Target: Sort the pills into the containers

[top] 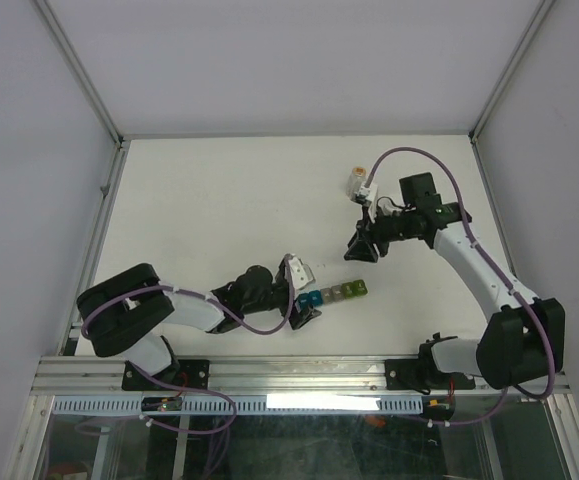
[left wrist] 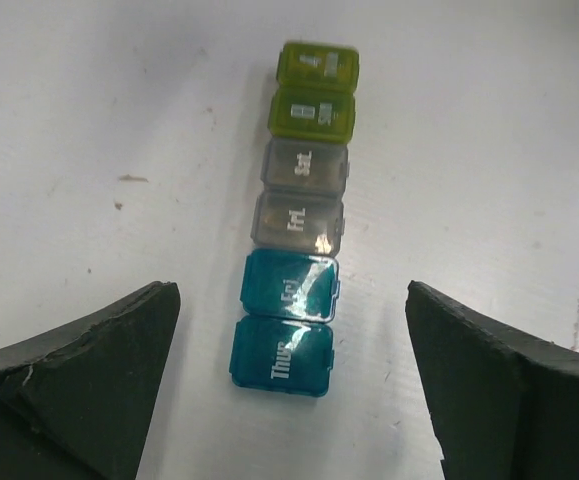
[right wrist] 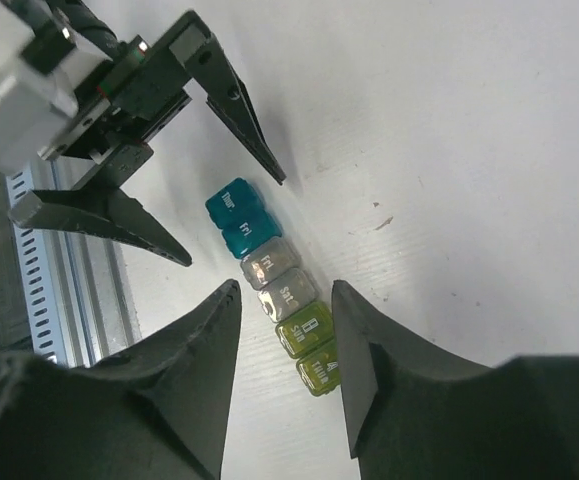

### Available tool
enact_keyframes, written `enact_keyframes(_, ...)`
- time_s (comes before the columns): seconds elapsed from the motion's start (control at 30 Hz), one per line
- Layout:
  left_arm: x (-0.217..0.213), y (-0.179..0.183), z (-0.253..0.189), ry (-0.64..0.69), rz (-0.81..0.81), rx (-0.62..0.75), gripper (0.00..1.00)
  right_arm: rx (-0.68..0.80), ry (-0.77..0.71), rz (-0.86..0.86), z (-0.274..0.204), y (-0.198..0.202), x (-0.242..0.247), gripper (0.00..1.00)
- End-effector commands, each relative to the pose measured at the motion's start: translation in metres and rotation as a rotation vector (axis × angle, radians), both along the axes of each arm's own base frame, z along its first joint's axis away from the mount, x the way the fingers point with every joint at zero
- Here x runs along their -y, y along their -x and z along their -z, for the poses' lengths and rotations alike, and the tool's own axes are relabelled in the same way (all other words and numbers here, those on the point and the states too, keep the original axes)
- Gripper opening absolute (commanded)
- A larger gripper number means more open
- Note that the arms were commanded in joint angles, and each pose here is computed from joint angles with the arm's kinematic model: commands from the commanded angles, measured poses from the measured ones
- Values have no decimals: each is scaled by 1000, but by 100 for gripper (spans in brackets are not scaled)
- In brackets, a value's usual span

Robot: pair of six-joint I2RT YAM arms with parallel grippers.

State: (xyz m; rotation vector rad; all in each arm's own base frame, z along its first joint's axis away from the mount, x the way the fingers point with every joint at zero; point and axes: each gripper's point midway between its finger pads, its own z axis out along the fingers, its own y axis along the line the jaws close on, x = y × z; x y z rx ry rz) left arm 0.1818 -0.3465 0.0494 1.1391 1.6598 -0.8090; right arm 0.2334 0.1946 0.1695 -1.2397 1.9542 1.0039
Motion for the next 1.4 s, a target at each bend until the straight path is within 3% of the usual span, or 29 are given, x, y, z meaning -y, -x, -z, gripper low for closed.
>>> enact_keyframes(0.0,9,-8,-66,213,-74,-25,99,72,-92,-26,-21,3,0,45)
enact_keyframes(0.23,-11,6,-153,503,-77,-116,99,305,-141,120,-69,-10,34,58)
enact_keyframes(0.33,-21,-9,-204,600,-80,-122,99,461,-136,264,-105,-21,62,73)
enact_keyframes(0.43,-33,-23,-261,703,-81,-136,99,609,-128,420,-150,-24,91,98)
enact_keyframes(0.6,-50,-29,-343,782,-92,-114,99,706,-154,809,-245,-21,136,99)
enact_keyframes(0.67,-56,-29,-371,778,-110,-85,99,739,-191,889,-279,-7,142,99)
enact_keyframes(0.83,-75,-15,-434,781,-124,-5,99,899,-257,834,-337,46,129,99)
enact_keyframes(1.0,-100,7,-470,797,-133,52,99,943,-326,823,-362,72,122,99)
enact_keyframes(1.37,-124,35,-475,776,-131,80,99,905,-428,854,-364,85,117,99)
